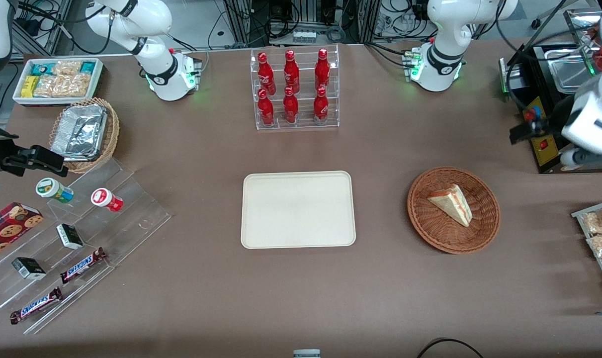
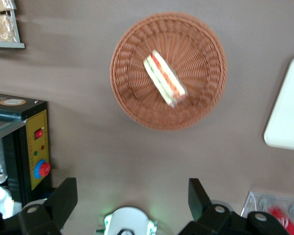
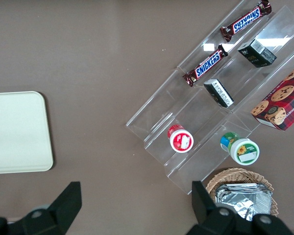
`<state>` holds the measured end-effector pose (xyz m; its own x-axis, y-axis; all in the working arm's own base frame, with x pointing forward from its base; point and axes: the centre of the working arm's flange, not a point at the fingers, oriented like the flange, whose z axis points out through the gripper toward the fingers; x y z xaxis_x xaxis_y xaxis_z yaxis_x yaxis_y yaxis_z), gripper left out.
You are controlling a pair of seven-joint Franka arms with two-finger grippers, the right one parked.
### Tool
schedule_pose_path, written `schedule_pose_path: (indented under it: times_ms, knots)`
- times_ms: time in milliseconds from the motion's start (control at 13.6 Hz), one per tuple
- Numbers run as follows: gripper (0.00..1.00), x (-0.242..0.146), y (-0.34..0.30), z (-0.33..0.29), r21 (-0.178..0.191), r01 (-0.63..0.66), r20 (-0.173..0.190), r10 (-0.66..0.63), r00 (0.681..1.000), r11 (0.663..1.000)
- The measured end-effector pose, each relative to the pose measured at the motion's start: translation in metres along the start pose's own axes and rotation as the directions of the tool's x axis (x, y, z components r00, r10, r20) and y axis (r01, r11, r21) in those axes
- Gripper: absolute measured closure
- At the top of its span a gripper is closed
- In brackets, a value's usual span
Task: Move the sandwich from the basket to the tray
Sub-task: 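Move the left gripper from rest toward the sandwich in the wicker basket, then lower the open left gripper around the wrapped sandwich and close it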
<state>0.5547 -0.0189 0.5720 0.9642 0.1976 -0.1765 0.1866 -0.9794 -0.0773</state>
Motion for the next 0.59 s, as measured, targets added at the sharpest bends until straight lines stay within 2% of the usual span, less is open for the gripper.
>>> schedule_pose_path:
  times_ms: [220,367,587]
  knots:
    - [0.00,0.032,0.013,0.047,-0.007,0.117,-0.014,-0.117,0.993,0.993]
    - [0.00,0.048,0.022,0.082,-0.008,0.163,-0.009,-0.163,0.987,0.987]
    - [0.00,0.058,0.049,0.138,-0.020,0.303,-0.025,-0.304,0.952,0.953]
